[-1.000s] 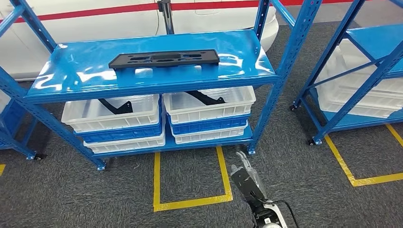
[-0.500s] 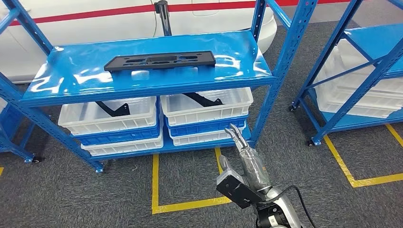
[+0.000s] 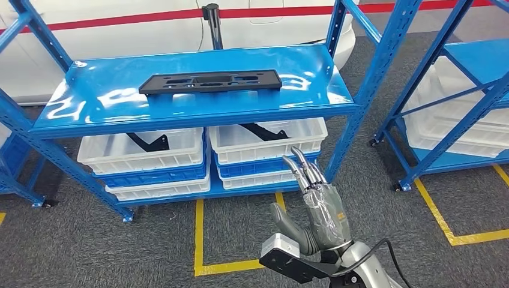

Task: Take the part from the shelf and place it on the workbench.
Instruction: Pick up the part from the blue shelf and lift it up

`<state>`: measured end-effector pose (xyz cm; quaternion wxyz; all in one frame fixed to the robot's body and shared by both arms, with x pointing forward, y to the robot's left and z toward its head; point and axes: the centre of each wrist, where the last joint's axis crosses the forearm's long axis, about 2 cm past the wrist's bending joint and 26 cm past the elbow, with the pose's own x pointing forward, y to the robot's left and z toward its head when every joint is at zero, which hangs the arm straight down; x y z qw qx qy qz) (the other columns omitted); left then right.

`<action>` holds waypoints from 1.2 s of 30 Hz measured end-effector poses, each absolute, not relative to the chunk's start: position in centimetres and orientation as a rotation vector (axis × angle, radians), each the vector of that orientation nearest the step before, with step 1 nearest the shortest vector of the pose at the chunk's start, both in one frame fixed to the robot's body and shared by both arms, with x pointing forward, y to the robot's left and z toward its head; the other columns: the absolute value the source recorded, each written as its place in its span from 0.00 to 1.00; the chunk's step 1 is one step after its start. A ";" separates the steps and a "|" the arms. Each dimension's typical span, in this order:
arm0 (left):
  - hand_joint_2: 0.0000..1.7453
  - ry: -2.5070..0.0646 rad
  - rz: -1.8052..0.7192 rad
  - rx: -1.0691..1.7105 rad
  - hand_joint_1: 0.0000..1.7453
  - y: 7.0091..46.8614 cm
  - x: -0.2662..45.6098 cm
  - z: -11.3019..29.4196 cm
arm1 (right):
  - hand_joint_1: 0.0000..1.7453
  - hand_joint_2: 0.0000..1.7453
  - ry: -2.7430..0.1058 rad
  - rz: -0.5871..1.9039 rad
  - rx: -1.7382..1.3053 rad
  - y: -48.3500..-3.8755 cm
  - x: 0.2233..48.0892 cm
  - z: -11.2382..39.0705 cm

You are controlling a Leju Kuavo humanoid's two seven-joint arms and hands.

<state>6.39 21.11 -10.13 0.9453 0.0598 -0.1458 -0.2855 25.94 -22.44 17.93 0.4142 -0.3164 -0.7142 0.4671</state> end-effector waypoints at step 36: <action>0.00 -0.294 -0.589 0.124 0.00 21.3 6.7 -10.1 | 0.00 0.00 -1.869 1.194 -0.733 -21.9 24.8 19.3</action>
